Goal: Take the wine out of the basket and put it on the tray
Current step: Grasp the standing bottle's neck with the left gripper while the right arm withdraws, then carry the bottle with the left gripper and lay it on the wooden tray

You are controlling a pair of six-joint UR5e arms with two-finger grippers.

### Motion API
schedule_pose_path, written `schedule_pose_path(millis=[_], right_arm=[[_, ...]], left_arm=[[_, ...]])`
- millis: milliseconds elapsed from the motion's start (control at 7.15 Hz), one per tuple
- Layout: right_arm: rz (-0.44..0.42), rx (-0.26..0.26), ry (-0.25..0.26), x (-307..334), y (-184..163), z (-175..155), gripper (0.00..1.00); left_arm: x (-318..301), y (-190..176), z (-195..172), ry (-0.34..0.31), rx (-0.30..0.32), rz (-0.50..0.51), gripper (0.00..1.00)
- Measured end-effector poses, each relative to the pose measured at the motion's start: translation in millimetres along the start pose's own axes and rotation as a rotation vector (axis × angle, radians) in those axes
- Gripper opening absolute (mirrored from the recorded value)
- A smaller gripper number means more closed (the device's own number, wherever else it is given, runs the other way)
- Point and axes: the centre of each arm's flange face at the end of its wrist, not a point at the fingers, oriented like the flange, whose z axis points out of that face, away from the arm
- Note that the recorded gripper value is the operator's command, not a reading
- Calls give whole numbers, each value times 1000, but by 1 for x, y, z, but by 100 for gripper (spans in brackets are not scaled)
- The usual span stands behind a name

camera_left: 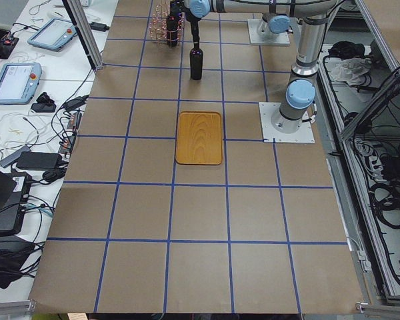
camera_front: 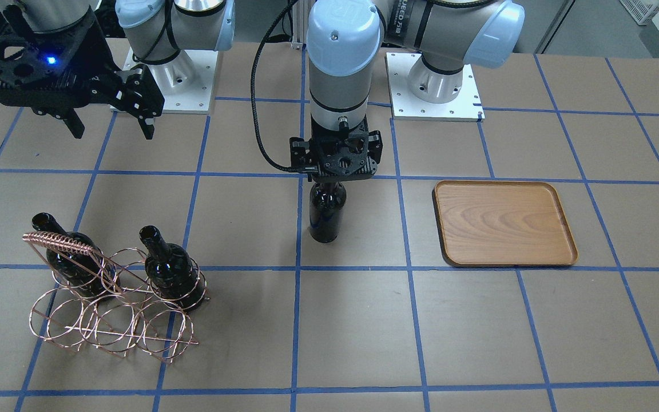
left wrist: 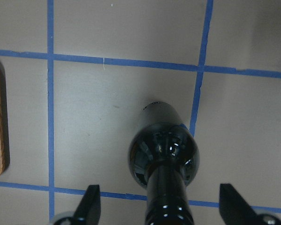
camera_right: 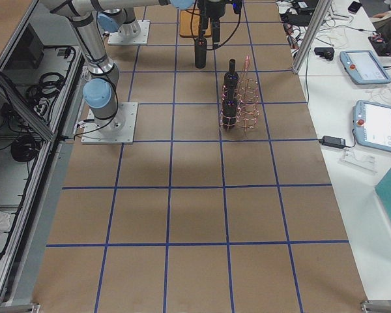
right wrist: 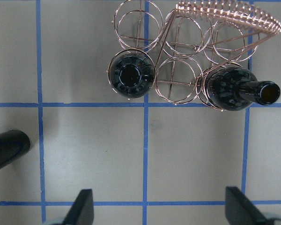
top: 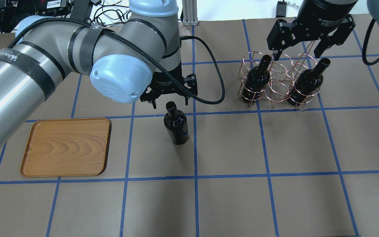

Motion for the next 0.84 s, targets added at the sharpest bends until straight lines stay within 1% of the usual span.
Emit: schedule_pose_path(millis=[140,280,419,559,839], right_arm=[[-1,1,3,0,2,-2,100],[-4,1,5,1,3,-2,100],[-5,-1,2,0,3,-1,100],[-4,-3,-5,0,4,1,100],[-7,1,-10,-3,7,0,100]], left_arm=[[-1,0,2,6,-4,-2,39],[-1,0,1,17,-5,-2,35],[0,0,-1,24,-4,-2,33],[0,1,-3,29,0,-3,19],[-6,-1,-10,36,11,-6,19]])
